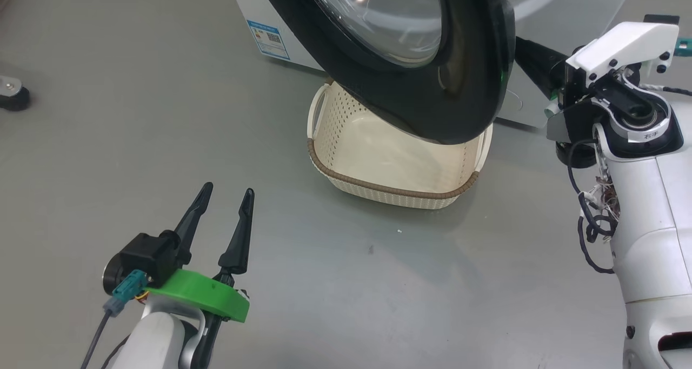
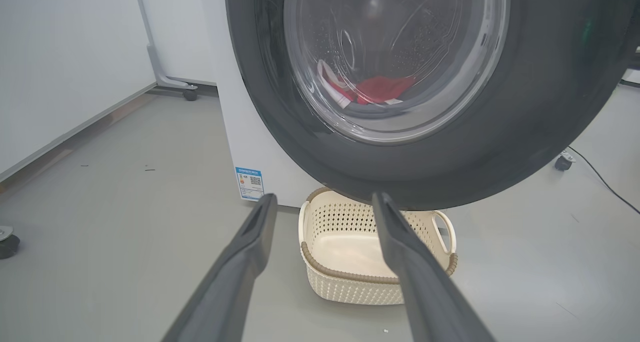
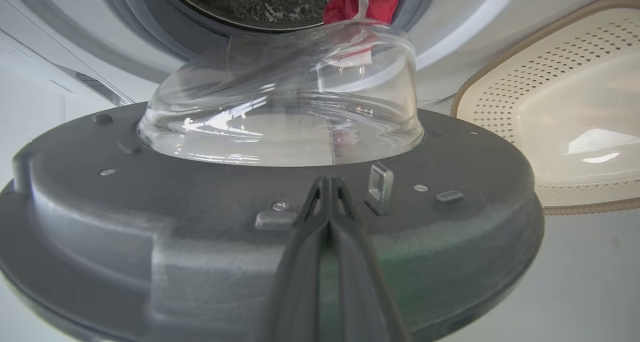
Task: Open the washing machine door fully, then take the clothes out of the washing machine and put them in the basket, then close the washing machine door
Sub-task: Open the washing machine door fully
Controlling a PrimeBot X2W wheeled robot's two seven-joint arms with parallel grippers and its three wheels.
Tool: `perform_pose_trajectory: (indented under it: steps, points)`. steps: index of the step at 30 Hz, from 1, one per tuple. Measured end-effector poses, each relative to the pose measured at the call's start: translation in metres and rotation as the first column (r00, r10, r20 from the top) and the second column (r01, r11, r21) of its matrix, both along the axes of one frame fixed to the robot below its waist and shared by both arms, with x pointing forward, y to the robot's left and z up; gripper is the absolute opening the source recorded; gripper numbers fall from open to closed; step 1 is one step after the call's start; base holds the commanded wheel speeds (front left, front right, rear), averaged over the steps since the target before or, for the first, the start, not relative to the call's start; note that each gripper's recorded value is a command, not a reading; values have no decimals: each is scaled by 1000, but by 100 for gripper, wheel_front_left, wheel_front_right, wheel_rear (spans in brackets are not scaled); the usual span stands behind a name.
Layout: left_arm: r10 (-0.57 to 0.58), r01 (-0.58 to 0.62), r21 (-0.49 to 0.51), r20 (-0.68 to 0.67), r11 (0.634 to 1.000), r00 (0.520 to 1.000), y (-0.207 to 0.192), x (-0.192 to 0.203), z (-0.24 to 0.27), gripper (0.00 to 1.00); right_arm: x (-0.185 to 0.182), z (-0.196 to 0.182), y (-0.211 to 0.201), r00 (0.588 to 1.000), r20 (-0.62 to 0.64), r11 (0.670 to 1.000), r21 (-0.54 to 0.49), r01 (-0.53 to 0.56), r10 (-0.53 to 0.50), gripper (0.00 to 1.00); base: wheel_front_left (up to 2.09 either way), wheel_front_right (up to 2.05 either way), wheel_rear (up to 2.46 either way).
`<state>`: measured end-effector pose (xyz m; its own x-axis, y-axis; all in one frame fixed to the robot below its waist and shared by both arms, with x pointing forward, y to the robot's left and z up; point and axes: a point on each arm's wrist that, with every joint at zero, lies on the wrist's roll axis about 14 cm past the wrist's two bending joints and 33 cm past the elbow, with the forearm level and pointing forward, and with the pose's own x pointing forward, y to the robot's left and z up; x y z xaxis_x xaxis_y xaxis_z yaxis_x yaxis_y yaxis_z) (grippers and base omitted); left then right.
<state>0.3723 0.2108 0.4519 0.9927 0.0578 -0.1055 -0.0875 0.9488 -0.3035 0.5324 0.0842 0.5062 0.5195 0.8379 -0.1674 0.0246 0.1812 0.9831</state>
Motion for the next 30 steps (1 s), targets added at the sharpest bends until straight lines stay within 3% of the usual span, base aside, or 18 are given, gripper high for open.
perform_pose_trajectory:
  steps: [30]
  points:
    - [14, -16, 26, 57, 1000, 998, 5, -14, 20, 100, -72, 1, 37, 973, -40, 973, -23, -229, 228, 0, 0, 0, 0]
